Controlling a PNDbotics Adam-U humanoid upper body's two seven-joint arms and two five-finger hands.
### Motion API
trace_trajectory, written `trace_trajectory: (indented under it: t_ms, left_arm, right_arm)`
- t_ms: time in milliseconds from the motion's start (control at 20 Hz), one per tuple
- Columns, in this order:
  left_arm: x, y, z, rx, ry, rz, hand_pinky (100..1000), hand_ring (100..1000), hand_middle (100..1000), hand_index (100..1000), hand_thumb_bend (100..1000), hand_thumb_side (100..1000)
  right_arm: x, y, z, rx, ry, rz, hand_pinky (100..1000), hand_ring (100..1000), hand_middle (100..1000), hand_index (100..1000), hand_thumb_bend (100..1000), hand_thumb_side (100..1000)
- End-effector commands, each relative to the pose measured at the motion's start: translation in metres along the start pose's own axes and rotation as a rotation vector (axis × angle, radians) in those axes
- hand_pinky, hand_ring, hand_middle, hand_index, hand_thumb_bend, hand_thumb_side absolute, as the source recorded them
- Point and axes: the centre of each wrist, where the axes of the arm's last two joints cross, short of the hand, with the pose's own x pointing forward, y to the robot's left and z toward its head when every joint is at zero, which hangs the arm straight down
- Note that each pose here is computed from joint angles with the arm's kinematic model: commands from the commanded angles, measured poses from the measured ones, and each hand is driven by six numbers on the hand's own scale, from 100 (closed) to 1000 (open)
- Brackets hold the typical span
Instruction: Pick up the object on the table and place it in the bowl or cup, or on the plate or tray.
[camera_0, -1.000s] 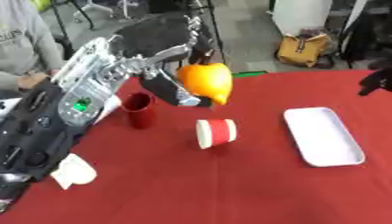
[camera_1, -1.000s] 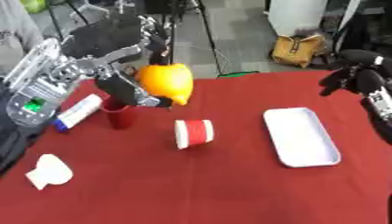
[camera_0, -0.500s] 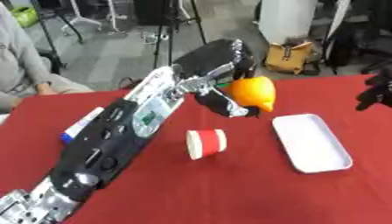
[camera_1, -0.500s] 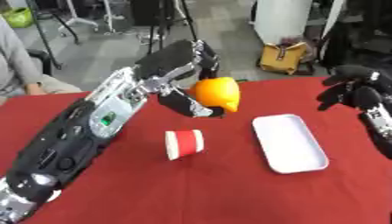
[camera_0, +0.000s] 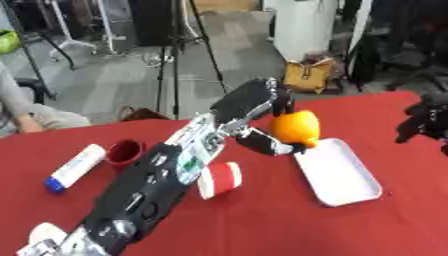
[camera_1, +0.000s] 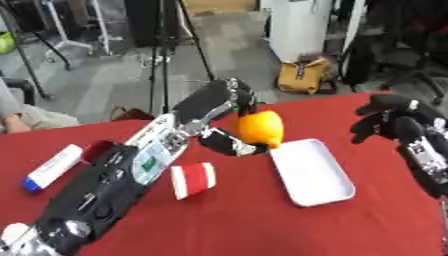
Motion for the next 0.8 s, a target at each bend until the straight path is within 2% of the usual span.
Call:
trace_trajectory:
  t_ms: [50,150,350,800]
  left_arm:
    - [-0.001,-0.001,-0.005,0.012,-0.003,-0.030,537,477,362,493,637,305]
    - [-0.002,-0.009,-0.004,0.002,0.004,-0.034,537,488,397,524,675,325]
    - [-0.004,-0.021,-0.003,0.013,0.019,-0.030,542,504,437,566,671,355]
    - [-0.008,-0.028,-0.001,0.055,0.065,-0.039,555,530,493,632,654,406]
  right_arm:
    - [0.010,0.001,-0.011,0.017,-0.044,0.004,551,635,694,847,100,635]
    - [0.010,0.003,-0.014,0.022,-0.051,-0.005,552,635,694,847,100,634]
    - [0.012,0.008,-0.018,0.033,-0.062,-0.018,552,636,694,847,100,634]
    - [0.015,0.014,-0.023,0.069,-0.076,-0.028,550,633,691,847,100,638]
